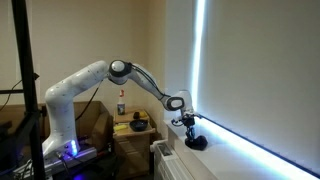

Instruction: Remove the black sock from the window sill and place it on top of the nightstand

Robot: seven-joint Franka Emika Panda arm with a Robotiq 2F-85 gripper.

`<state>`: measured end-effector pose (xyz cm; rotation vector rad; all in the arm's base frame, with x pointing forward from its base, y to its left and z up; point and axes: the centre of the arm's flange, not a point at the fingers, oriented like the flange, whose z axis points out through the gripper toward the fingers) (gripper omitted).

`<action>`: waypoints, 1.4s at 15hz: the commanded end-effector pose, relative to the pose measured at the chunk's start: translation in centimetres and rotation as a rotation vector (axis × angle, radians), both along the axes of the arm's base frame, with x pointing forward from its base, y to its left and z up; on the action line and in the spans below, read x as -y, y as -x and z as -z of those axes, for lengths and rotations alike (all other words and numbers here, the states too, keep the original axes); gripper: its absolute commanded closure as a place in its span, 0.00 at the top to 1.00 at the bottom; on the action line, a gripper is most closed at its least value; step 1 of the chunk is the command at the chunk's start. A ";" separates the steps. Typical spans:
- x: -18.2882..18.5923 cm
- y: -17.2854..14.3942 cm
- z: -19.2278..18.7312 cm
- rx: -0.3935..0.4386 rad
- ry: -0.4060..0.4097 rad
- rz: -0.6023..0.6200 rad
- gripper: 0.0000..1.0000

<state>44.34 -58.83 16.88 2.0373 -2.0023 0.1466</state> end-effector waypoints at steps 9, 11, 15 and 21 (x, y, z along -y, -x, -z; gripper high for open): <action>-8.0 8.5 -13.2 0.138 -0.322 -0.401 0.04; -5.0 6.4 -12.4 0.121 -0.287 -0.361 0.15; -7.2 7.0 -13.5 0.153 -0.331 -0.398 0.15; -18.3 -1.9 -18.1 0.197 -0.311 -0.762 0.04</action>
